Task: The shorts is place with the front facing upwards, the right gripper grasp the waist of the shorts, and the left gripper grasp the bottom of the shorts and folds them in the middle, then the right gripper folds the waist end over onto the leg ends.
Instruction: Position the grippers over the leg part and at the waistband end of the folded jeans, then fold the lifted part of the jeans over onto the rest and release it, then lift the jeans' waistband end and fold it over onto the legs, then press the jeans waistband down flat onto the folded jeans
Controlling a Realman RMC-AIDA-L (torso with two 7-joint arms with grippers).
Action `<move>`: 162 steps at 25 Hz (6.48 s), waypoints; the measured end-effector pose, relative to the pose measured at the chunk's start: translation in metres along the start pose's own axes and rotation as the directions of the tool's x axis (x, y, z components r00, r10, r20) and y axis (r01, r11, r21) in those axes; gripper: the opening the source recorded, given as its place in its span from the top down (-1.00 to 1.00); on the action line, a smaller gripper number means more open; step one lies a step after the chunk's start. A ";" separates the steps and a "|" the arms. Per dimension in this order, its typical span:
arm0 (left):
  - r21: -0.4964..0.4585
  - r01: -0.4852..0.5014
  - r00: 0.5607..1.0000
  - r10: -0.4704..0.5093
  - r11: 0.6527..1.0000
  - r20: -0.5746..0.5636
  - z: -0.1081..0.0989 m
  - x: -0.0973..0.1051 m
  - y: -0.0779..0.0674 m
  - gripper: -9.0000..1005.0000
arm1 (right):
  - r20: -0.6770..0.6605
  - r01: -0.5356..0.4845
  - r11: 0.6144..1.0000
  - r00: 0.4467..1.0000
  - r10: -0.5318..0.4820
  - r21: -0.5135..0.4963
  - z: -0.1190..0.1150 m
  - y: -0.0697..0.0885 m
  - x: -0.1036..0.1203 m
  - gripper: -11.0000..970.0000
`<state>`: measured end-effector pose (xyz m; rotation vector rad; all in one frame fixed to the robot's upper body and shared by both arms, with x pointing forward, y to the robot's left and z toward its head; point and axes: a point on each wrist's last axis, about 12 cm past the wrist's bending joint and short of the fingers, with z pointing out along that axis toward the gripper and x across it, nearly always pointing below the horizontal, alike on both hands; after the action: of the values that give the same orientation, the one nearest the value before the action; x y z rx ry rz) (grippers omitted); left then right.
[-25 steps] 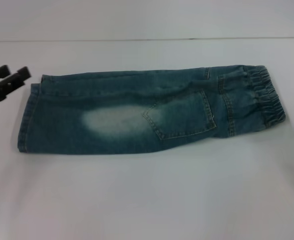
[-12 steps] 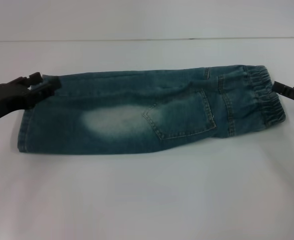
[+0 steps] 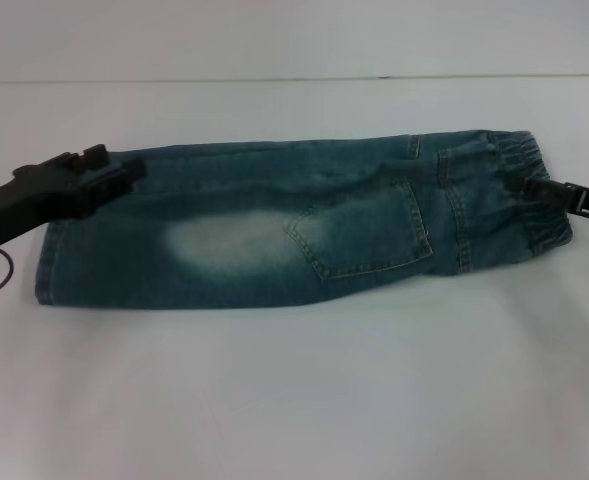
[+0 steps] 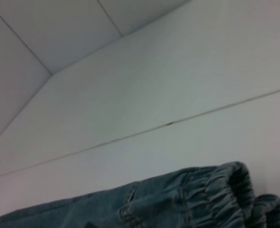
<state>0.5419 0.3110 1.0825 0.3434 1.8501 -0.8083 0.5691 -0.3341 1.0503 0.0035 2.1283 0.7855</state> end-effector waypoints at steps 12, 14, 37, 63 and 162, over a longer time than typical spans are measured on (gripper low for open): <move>0.073 -0.026 1.000 0.026 0.997 0.005 0.017 0.001 -0.011 -0.35 | -0.043 0.014 1.000 0.999 -0.014 -0.017 0.001 0.003 0.001 -0.30; 0.091 -0.037 0.999 0.035 0.995 0.016 0.022 0.003 -0.014 -0.35 | -0.050 0.021 1.000 0.999 -0.022 -0.020 0.002 0.003 0.001 -0.11; 0.077 -0.176 0.972 0.161 0.981 0.171 0.105 0.064 -0.077 -0.12 | -0.028 -0.031 0.976 0.999 0.026 -0.215 -0.057 0.013 -0.021 0.80; -0.015 -0.389 0.920 0.389 0.921 0.056 0.128 0.108 -0.134 0.98 | -0.004 0.211 0.775 0.964 -0.265 -0.596 0.009 0.145 -0.124 0.69; 0.366 -0.481 0.876 0.432 0.796 0.213 0.062 0.031 -0.070 0.97 | 0.160 0.184 0.905 0.978 -0.131 -0.384 -0.043 0.051 -0.025 -0.90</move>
<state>0.5325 0.2142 1.0665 0.9554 1.3831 -0.8455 0.5411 -0.3230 1.1148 -0.3211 1.7872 1.0761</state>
